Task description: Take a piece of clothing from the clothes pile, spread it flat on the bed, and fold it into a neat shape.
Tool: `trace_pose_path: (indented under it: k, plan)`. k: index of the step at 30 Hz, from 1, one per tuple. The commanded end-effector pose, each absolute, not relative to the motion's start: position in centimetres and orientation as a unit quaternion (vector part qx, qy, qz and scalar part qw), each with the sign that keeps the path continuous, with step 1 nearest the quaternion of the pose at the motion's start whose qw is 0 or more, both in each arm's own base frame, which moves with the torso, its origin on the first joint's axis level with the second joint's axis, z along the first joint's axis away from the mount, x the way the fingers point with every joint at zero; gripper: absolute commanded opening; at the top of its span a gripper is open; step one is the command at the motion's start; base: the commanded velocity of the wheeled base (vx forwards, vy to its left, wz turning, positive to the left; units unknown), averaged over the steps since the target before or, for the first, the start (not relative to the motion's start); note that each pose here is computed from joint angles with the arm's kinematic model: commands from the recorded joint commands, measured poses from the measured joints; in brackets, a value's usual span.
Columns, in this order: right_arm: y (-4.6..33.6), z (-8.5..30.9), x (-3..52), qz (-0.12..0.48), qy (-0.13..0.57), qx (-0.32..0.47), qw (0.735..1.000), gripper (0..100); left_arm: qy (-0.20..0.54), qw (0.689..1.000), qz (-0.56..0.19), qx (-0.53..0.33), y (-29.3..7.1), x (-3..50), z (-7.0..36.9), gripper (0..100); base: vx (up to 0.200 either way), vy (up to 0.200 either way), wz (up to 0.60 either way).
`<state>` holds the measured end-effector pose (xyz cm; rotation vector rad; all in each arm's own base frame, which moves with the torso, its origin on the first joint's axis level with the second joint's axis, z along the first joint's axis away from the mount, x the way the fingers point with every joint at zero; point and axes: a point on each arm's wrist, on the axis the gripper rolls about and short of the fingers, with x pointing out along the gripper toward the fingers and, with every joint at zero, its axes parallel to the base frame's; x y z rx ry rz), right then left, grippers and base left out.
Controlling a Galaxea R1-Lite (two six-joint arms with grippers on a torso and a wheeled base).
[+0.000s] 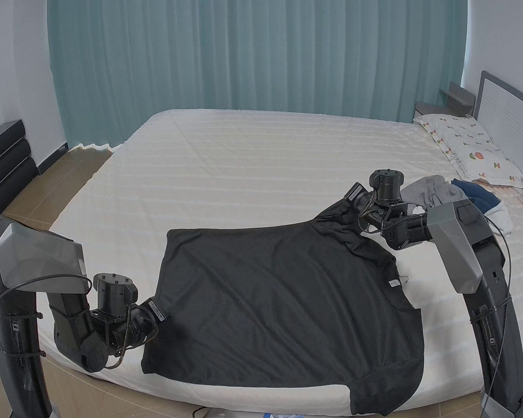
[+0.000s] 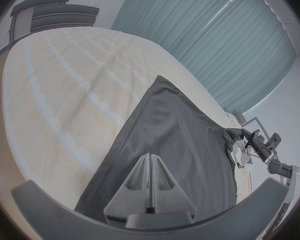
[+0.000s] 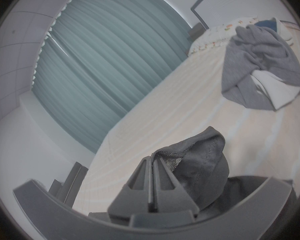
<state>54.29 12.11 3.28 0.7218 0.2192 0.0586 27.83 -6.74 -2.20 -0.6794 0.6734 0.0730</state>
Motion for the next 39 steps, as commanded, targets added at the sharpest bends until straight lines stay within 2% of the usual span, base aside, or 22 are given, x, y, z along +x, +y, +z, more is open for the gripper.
trace_pose_path:
  k: [1, 6, 7, 13, 21, 29, 32, 37, 39]
  plan:
    - [12.0, -0.8, 54.6, 0.024, 0.119, 0.317, 0.941, 0, 0.325, 0.887, 0.035, -0.326, -6.8, 27.8, -2.3, 0, 0.000, 0.000, 0.00]
    - [12.2, -2.5, 54.6, 0.026, 0.123, 0.306, 0.944, 0, 0.326, 0.887, 0.035, -0.326, -6.8, 27.8, -2.3, 0, 0.000, 0.000, 0.00]
    - [12.7, -2.6, 54.5, 0.031, 0.127, 0.306, 0.943, 100, 0.326, 0.887, 0.035, -0.326, -6.8, 27.8, -2.3, 0, 0.000, 0.000, 0.00]
    - [13.1, -1.2, 54.4, 0.036, 0.119, 0.303, 0.945, 100, 0.327, 0.886, 0.034, -0.326, -6.9, 27.8, -2.4, 0, 0.000, 0.000, 0.00]
    - [10.4, 3.6, 52.6, 0.024, 0.121, 0.297, 0.947, 100, 0.330, 0.886, 0.036, -0.325, -6.8, 27.7, -2.5, 0, 0.000, 0.000, 0.00]
    - [7.4, 1.7, 50.0, 0.010, 0.196, 0.293, 0.936, 100, 0.330, 0.886, 0.037, -0.324, -6.8, 27.7, -2.5, 0, 0.000, 0.000, 0.00]
    - [7.2, 1.3, 49.1, 0.010, 0.212, 0.296, 0.931, 100, 0.330, 0.886, 0.037, -0.324, -6.8, 27.7, -2.5, 0, 0.000, 0.000, 0.00]
    - [8.2, 2.6, 46.7, 0.022, 0.248, 0.348, 0.904, 100, 0.331, 0.885, 0.037, -0.324, -6.8, 27.6, -2.5, 0, 0.000, 0.000, 0.00]
    - [8.1, 2.4, 46.4, 0.020, 0.255, 0.352, 0.900, 100, 0.331, 0.885, 0.037, -0.324, -6.8, 27.6, -2.6, 0, 0.000, 0.000, 0.00]
